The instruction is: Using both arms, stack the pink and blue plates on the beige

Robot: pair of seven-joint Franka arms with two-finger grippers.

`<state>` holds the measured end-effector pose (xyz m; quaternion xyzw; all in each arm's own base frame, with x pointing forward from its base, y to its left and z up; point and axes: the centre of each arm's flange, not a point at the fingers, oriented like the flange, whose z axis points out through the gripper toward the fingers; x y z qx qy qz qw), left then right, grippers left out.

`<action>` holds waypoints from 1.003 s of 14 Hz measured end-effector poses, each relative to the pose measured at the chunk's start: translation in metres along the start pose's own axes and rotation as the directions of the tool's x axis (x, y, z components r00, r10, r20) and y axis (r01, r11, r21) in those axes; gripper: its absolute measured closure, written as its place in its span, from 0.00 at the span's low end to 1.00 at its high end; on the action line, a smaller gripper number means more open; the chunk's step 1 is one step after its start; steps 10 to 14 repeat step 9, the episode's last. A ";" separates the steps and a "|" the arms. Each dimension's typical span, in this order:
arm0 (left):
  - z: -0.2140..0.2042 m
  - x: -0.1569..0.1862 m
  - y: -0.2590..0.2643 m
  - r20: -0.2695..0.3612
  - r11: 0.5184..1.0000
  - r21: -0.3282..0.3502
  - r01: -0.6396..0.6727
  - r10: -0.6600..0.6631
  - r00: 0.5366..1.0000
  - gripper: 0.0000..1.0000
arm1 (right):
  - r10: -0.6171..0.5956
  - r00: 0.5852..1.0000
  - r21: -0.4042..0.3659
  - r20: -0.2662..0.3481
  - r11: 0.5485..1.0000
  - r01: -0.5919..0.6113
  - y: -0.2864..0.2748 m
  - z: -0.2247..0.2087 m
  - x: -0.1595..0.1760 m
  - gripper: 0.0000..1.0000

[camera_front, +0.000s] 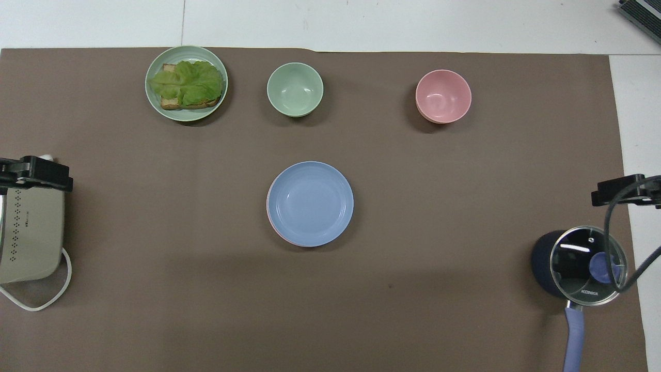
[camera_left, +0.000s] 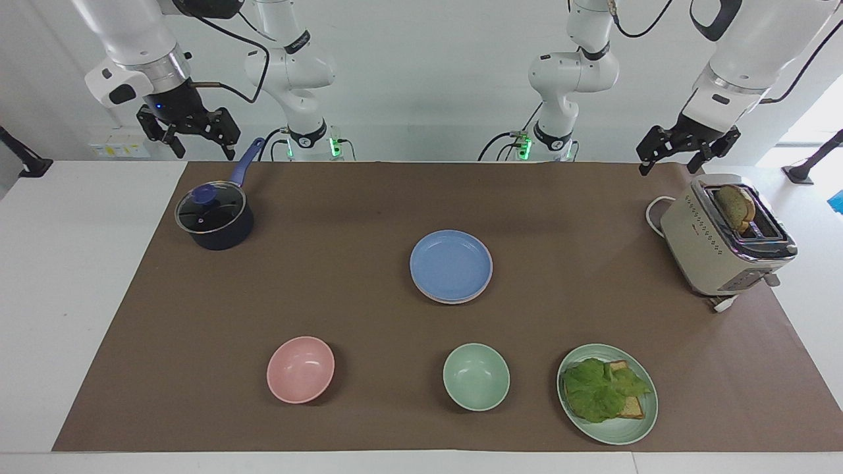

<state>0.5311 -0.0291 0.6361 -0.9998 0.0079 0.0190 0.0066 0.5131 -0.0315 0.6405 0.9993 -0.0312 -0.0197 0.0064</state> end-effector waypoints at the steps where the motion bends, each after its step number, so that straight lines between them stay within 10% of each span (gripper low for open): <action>1: 0.000 0.000 0.000 0.000 1.000 0.000 0.000 0.000 1.000 0.00 | -0.001 1.000 0.000 -0.003 1.000 0.001 0.000 0.000 0.000 0.00; 14: 0.000 0.000 0.000 0.000 1.000 0.000 0.000 0.000 1.000 0.00 | -0.009 1.000 0.000 -0.021 1.000 0.009 0.000 -0.002 0.002 0.00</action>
